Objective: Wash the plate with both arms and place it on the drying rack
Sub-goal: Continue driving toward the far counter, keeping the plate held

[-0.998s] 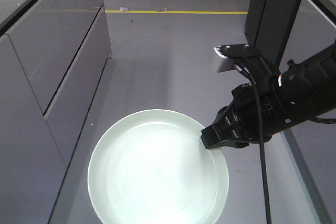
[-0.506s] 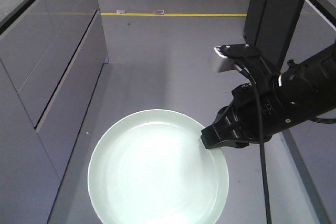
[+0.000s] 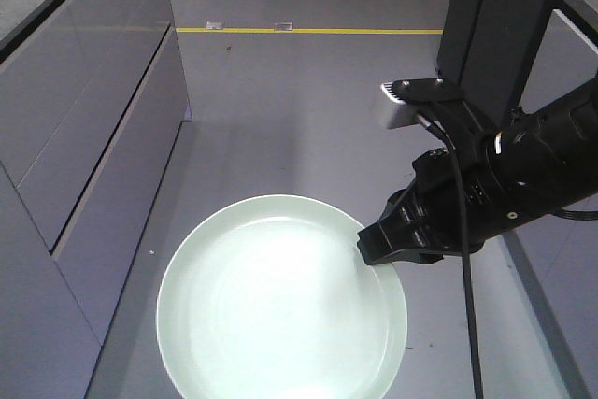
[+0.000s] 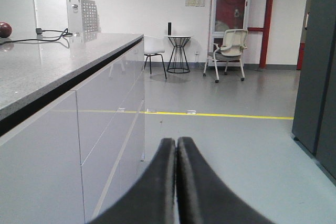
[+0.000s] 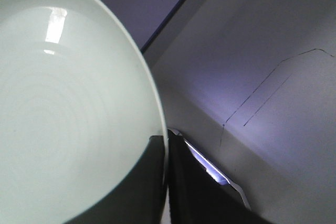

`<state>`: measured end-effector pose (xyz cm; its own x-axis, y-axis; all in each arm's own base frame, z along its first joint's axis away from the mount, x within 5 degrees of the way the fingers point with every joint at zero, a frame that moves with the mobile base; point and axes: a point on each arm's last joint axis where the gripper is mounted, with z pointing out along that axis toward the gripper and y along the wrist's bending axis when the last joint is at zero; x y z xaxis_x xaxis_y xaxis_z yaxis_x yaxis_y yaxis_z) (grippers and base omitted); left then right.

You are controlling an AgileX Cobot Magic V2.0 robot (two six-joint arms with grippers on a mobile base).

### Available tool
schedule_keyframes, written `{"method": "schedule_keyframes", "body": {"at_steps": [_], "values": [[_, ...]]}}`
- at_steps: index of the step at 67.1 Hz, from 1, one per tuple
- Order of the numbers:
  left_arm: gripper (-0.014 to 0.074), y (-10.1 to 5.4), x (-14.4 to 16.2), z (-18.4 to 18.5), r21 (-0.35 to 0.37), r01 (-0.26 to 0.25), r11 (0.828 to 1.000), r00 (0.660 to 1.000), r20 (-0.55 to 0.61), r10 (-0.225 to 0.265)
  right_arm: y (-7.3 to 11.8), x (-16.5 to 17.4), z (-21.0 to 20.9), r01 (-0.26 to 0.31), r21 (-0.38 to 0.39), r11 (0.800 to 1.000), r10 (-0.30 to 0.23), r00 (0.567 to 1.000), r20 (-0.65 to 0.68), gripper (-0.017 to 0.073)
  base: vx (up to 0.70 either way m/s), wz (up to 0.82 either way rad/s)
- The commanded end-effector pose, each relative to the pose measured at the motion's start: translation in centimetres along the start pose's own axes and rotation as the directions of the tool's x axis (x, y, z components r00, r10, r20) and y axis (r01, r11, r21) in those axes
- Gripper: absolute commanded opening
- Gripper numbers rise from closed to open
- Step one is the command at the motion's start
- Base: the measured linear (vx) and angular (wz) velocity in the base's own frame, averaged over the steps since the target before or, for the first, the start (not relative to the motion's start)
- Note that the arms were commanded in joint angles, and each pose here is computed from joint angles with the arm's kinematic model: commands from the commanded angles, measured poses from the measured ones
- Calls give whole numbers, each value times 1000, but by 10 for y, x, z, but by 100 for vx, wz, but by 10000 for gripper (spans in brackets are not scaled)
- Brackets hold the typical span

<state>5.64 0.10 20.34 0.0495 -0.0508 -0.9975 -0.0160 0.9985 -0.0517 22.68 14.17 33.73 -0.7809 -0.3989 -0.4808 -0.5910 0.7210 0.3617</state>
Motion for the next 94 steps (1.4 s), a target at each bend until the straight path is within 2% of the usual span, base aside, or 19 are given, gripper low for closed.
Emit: {"method": "schedule_keyframes", "body": {"at_steps": [1,94], "values": [[-6,-1,-17,-3,6,9,1000,993,114,-9,8,-6,-15,12,-17,1000,-11,996,89,-1,14,1],[-6,-1,-17,-3,6,9,1000,993,114,-9,8,-6,-15,12,-17,1000,-11,996,89,-1,14,1]]}}
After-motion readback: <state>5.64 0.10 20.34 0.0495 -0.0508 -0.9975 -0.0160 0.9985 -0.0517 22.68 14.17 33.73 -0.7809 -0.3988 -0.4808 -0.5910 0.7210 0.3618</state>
